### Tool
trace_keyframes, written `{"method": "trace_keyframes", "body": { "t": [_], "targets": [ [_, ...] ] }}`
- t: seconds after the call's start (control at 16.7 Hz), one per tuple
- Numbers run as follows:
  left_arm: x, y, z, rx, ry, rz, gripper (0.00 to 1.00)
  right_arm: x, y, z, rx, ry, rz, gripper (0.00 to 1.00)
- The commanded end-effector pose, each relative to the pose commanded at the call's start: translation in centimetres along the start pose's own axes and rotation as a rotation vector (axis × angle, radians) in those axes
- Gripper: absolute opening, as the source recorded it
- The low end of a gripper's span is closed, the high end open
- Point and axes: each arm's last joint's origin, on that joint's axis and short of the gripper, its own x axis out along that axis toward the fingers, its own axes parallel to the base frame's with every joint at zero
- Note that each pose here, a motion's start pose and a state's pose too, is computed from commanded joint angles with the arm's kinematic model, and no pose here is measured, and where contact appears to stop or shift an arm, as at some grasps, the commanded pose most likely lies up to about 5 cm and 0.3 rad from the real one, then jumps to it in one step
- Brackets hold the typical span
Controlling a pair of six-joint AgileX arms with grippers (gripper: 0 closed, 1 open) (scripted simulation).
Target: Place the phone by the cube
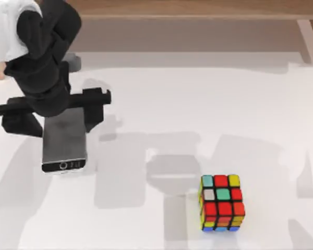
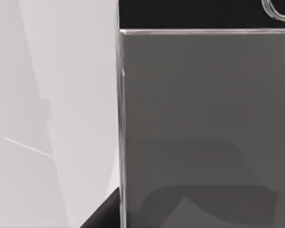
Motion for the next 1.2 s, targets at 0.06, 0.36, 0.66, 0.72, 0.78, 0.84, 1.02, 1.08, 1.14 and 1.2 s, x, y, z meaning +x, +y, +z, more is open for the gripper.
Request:
{"method": "trace_keyframes", "body": {
  "t": [0.06, 0.36, 0.66, 0.72, 0.78, 0.84, 1.02, 1.08, 1.14, 1.2],
  "targets": [
    [0.1, -1.5, -0.8, 0.012, 0.013, 0.000, 0.00, 0.0, 0.0, 0.0, 0.000, 0.000, 0.000, 1.00],
    [0.6, -7.6, -5.1, 0.065, 0.068, 0.014, 0.00, 0.0, 0.0, 0.0, 0.000, 0.000, 0.000, 1.00],
    [1.0, -10.8, -8.5, 0.099, 0.101, 0.036, 0.00, 0.0, 0.0, 0.0, 0.000, 0.000, 0.000, 1.00],
    [1.0, -11.1, -8.9, 0.102, 0.104, 0.039, 0.00, 0.0, 0.0, 0.0, 0.000, 0.000, 0.000, 1.00],
    [1.0, -11.3, -9.2, 0.104, 0.106, 0.041, 0.00, 0.0, 0.0, 0.0, 0.000, 0.000, 0.000, 1.00],
    [1.0, -11.4, -9.3, 0.105, 0.107, 0.042, 0.00, 0.0, 0.0, 0.0, 0.000, 0.000, 0.000, 1.00],
    [1.0, -11.4, -9.3, 0.105, 0.107, 0.042, 0.00, 0.0, 0.0, 0.0, 0.000, 0.000, 0.000, 1.00],
    [1.0, -11.4, -9.3, 0.105, 0.107, 0.042, 0.00, 0.0, 0.0, 0.0, 0.000, 0.000, 0.000, 1.00],
    [0.9, -11.3, -9.2, 0.104, 0.103, 0.038, 0.00, 0.0, 0.0, 0.0, 0.000, 0.000, 0.000, 1.00],
    [0.9, -11.3, -9.2, 0.104, 0.103, 0.038, 0.00, 0.0, 0.0, 0.0, 0.000, 0.000, 0.000, 1.00]
  ]
}}
